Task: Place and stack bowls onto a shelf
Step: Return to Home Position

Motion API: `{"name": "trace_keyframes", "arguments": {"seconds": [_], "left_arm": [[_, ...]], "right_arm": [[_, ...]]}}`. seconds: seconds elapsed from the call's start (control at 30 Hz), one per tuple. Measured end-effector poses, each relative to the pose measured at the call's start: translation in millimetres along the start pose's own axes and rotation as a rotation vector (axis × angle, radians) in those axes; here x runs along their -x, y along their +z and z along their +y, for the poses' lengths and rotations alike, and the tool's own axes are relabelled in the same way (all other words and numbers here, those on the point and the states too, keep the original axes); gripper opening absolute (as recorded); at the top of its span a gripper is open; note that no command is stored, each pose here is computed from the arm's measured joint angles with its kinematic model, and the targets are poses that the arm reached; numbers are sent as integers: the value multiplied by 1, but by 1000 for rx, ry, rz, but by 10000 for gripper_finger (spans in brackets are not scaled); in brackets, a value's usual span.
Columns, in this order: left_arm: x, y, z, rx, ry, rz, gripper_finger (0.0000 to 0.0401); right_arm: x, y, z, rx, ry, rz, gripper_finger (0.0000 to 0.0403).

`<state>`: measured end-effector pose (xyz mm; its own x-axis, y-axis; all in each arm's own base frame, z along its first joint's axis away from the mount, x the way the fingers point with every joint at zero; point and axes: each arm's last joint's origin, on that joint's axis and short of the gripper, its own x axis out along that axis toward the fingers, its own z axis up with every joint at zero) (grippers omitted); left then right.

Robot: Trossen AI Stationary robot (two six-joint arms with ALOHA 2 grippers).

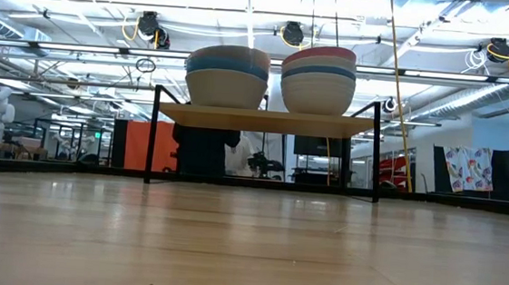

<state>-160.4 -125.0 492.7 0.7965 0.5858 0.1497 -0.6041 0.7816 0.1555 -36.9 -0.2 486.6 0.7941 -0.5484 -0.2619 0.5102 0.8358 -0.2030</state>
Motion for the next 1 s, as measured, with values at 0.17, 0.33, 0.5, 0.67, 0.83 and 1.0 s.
{"name": "trace_keyframes", "arguments": {"seconds": [0.17, 0.33, 0.5, 0.67, 0.83, 1.0], "left_arm": [[8, -3, -2, 6, -54, -27, 88], [4, -3, -3, -2, -86, -18, 88], [-5, -4, -4, -11, -92, 18, 88], [-16, -7, -4, -11, -101, 65, 88], [-22, -8, -4, -10, -105, 89, 88], [-22, -8, -4, -10, -106, 88, 88]], "right_arm": [[-8, -17, 5, -5, -5, -40, 139], [-21, -35, 11, 12, -7, -51, 139], [-33, -54, 18, 5, -7, -53, 139], [-48, -73, 25, -27, -8, -80, 139], [-70, -92, 35, -37, -8, -104, 139], [-96, -112, 48, -42, 16, -132, 139]]}}
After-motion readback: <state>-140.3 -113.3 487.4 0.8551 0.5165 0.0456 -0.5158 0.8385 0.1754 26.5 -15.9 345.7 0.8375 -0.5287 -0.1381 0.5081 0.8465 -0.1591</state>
